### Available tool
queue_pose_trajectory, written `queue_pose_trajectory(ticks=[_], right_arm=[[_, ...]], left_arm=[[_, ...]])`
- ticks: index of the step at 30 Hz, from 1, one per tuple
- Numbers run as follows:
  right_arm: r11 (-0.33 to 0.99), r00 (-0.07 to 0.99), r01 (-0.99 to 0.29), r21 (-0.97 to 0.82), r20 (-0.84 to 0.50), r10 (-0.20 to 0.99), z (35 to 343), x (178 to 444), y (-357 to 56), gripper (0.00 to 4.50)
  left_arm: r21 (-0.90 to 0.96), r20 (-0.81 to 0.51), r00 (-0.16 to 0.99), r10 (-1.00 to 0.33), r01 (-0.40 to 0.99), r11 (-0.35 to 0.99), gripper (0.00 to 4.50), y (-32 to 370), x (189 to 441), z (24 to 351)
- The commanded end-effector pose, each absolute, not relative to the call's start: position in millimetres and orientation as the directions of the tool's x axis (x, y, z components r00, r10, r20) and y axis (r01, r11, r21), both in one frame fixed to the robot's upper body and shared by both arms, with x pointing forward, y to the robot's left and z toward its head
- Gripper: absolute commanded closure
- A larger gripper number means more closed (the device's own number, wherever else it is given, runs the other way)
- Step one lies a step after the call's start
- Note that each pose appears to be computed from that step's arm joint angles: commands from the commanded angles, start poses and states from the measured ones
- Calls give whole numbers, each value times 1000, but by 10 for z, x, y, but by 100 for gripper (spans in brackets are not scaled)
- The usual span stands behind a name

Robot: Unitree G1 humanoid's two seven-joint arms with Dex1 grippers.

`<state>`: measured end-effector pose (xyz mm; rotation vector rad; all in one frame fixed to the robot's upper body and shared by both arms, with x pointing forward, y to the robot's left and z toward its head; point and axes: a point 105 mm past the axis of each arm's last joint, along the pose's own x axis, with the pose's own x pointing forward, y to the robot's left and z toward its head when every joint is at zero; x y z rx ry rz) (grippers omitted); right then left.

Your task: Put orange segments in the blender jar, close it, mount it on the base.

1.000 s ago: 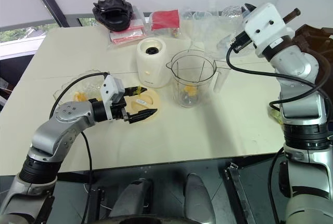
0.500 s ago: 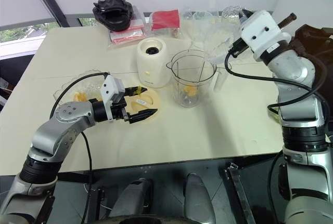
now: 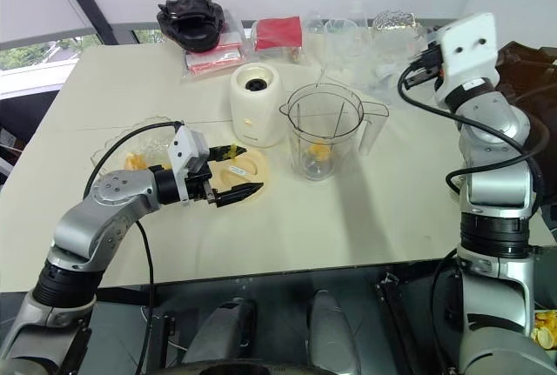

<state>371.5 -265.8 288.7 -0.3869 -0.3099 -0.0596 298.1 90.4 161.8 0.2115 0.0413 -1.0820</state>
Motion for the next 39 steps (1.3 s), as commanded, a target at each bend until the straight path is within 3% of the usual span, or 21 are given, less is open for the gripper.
queue_pose_trajectory(ticks=[1,6,11,24,39], right_arm=[[962,913,222,-160,381,-147,3125,3582,-2906,445],[928,884,353,116,285,-372,2785,3546,-3378,445],[871,852,407,276,231,-471,2393,3539,-3599,445],[807,834,474,353,115,-540,1486,3802,-3651,445],[776,814,527,348,56,-578,1159,3854,-3695,445]], left_arm=[[192,-116,464,-878,878,438,0,896,2970,1714],[192,-119,460,-880,880,434,0,901,2973,1723],[190,-125,461,-879,880,435,0,922,2955,1723],[179,-149,480,-865,873,454,0,986,2862,1745],[179,-183,506,-843,860,478,0,1059,2774,1786]])
